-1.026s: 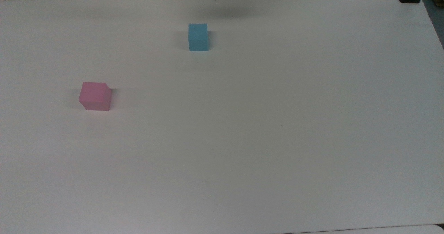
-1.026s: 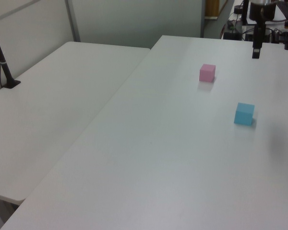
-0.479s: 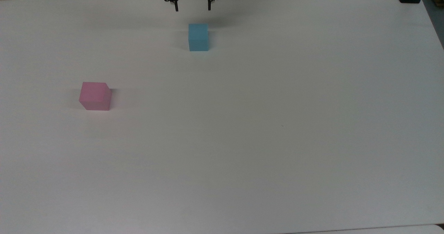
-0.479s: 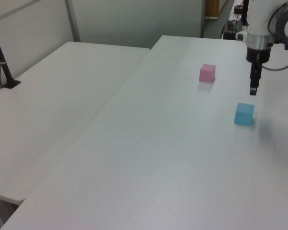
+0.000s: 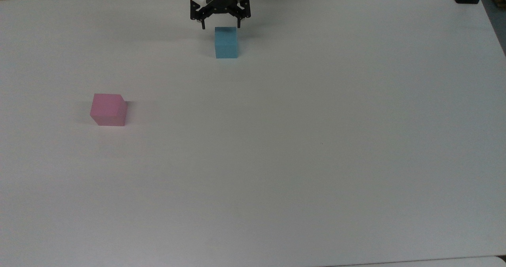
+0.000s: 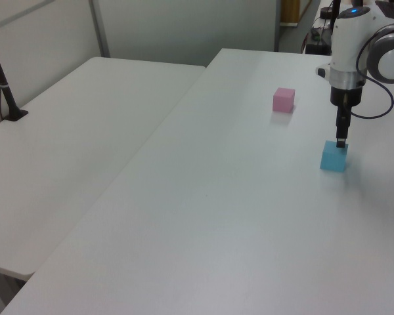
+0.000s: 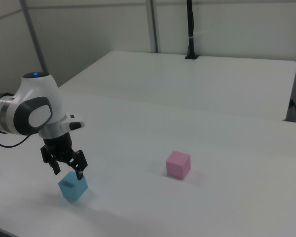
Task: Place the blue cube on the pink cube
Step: 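Lower the open gripper over the light blue cube and close on it, then lift the light blue cube up off the table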
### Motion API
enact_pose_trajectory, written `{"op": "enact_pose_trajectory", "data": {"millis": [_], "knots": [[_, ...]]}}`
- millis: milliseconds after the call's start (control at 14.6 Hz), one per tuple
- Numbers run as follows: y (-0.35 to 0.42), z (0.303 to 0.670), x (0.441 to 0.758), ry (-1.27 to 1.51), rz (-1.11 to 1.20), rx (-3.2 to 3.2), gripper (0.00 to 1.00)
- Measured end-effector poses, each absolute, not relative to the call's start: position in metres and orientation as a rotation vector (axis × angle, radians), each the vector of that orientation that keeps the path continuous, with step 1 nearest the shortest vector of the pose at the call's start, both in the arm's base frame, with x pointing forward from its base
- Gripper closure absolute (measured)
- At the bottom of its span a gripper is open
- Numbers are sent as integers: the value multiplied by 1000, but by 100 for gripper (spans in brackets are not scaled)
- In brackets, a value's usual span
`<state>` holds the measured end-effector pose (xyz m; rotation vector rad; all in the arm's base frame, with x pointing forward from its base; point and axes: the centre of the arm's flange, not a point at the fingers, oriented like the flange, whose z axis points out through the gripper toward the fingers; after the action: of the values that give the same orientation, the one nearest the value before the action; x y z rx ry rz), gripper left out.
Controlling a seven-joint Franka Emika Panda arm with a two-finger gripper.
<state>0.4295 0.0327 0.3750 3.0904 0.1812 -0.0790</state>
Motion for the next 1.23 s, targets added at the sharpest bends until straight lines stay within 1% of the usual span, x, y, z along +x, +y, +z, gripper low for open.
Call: {"op": "enact_pose_trajectory", "data": {"millis": [342, 615, 684, 752, 821, 889, 957, 1231], "knots": [[42, 346, 436, 163, -115, 3086, 0], [42, 329, 439, 161, -114, 3086, 0], [42, 326, 439, 161, -117, 3085, 3], [43, 323, 439, 161, -124, 3084, 4], [43, 321, 439, 161, -128, 3084, 13], [43, 321, 440, 161, -124, 3084, 31], [43, 322, 440, 162, -121, 3085, 40], [43, 322, 440, 161, -118, 3085, 40]]}}
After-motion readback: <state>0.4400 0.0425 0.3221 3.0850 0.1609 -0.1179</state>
